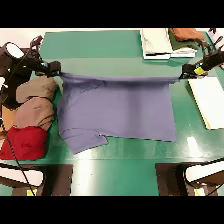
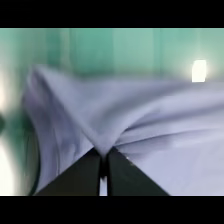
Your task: Fold the shirts.
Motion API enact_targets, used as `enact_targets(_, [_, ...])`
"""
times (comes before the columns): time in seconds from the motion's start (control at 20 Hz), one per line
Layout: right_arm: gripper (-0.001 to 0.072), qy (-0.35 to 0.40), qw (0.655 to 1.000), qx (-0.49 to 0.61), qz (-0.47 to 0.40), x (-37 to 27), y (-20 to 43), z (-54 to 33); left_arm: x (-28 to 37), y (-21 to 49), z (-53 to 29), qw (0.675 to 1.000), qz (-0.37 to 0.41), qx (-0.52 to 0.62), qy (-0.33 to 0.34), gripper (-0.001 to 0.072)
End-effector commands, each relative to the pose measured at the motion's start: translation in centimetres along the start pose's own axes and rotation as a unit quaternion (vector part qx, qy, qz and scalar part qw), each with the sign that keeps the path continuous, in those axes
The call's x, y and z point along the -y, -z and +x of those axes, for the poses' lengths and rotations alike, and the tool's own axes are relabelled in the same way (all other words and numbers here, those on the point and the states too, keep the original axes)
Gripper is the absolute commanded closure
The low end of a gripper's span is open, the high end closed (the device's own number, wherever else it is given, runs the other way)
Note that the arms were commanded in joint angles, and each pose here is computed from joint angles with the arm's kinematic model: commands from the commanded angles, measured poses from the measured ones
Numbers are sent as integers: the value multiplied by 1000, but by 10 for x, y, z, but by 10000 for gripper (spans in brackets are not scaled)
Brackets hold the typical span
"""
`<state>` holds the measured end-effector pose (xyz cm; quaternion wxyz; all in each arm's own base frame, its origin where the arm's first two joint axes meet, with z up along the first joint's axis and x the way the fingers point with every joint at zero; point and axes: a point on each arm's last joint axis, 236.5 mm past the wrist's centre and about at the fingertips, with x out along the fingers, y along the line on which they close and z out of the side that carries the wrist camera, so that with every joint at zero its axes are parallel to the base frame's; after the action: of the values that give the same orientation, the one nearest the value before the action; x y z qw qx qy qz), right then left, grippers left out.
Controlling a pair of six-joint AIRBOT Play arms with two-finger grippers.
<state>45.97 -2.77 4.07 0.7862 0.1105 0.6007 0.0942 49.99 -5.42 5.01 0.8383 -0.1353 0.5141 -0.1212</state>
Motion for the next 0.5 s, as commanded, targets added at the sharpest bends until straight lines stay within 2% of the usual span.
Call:
enact_targets(0.0, [694, -16, 1000, -26, 3, -8, 22, 21, -14, 39, 14, 998, 12, -68, -4, 682])
enact_targets(0.25, [690, -21, 999, -48, 4, -21, 50, 53, -32, 87, 39, 992, -13, -124, -17, 671])
enact_targets(0.3, [630, -23, 998, -50, 3, -23, 51, 53, -35, 87, 37, 992, -16, -123, -25, 421])
enact_targets(0.35, [431, -27, 998, -51, 4, -26, 52, 51, -36, 86, 33, 992, -28, -120, -33, 183])
enact_targets(0.4, [370, -35, 998, -52, 4, -31, 53, 47, -37, 86, 25, 991, -33, -120, -42, 223])
enact_targets(0.45, [370, -40, 998, -49, 1, -36, 54, 38, -38, 87, 15, 991, -28, -122, -52, 227])
